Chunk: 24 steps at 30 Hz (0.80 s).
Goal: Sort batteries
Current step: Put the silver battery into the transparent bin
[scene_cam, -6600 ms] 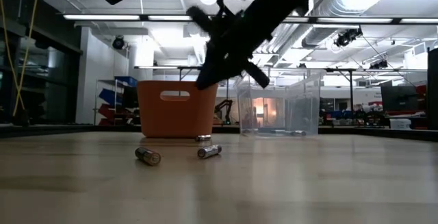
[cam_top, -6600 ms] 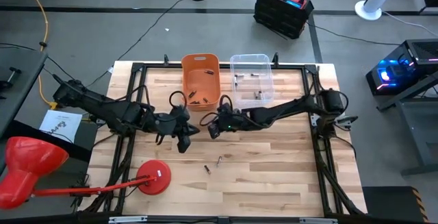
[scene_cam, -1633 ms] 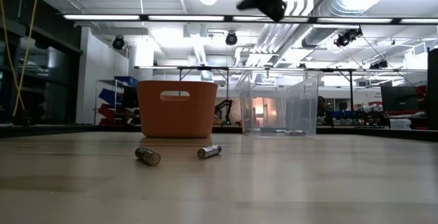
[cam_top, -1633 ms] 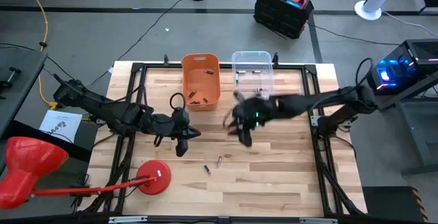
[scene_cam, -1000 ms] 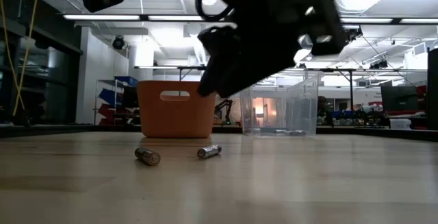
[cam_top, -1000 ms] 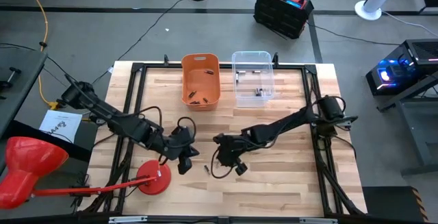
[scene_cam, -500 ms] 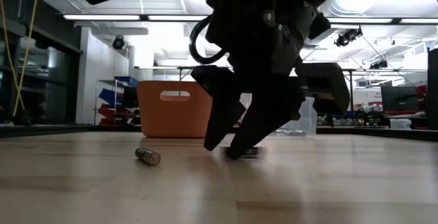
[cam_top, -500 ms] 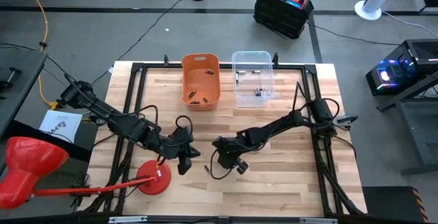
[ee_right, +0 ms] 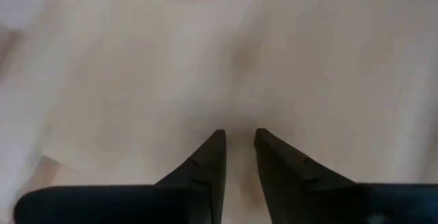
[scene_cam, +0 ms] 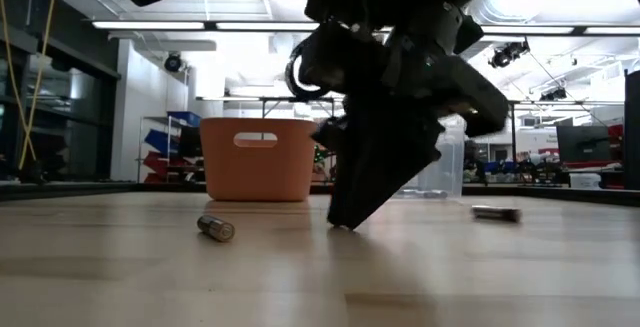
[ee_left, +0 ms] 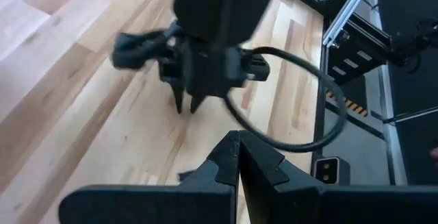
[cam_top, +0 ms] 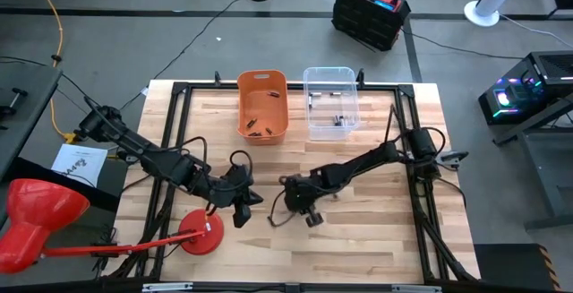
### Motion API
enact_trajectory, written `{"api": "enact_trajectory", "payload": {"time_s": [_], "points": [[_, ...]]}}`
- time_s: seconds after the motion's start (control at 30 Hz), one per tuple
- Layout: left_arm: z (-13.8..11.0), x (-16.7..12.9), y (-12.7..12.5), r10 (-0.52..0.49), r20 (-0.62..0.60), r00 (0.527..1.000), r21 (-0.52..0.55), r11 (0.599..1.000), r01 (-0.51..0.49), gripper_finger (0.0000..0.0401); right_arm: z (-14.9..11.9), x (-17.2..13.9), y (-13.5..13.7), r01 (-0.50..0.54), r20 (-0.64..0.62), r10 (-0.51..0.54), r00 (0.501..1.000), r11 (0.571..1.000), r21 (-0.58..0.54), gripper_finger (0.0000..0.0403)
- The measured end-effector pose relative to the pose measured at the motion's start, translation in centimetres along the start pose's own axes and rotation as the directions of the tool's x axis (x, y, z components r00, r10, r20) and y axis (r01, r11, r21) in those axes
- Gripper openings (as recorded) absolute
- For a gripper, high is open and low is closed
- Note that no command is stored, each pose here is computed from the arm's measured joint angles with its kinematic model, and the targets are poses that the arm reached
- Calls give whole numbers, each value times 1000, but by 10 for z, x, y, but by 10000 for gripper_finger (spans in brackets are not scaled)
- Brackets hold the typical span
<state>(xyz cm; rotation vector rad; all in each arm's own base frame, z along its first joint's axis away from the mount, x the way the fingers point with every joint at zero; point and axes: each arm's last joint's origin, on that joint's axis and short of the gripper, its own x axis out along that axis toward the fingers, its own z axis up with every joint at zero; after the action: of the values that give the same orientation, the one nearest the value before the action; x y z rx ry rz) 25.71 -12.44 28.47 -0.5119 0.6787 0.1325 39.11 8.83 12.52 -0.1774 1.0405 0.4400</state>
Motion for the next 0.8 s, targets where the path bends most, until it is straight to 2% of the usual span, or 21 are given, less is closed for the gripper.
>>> {"api": "enact_trajectory", "payload": {"time_s": [0.13, 0.2, 0.3, 0.4, 0.47, 0.5, 0.63, 0.7, 0.8], "points": [[4, 2, 3, 8, 13, 1000, 26, 1000, -8, 0, 0, -35, -20, 84, -8, -85, 996, 970, 229, 81], [7, 2, 4, 7, 23, 1000, 43, 999, -8, 0, -6, -57, -25, 143, -74, -126, 989, 941, 307, 90], [9, 3, 6, 10, 26, 1000, 75, 997, -12, 0, -37, -75, -21, 193, -245, -101, 964, 902, 385, 109], [11, 4, 8, 2, 17, 1000, 103, 995, -4, 0, -72, -98, -6, 246, -353, -66, 933, 835, 493, 129], [12, 5, 9, -3, 12, 1000, 121, 993, 1, 0, -96, -109, 8, 294, -405, -44, 913, 759, 580, 140], [13, 5, 10, -3, 12, 1000, 128, 992, 1, 0, -110, -112, 16, 328, -438, -29, 898, 707, 626, 144], [16, 6, 11, -15, 19, 1000, 149, 989, 12, 0, -147, -125, 30, 415, -442, -47, 896, 449, 792, 157], [18, 6, 11, -21, 25, 999, 152, 988, 17, 0, -164, -127, 32, 466, -471, -74, 879, 345, 815, 158], [20, 7, 13, -31, 14, 999, 150, 988, 29, 0, -178, -131, 30, 504, -480, -158, 863, 214, 837, 158]]}}
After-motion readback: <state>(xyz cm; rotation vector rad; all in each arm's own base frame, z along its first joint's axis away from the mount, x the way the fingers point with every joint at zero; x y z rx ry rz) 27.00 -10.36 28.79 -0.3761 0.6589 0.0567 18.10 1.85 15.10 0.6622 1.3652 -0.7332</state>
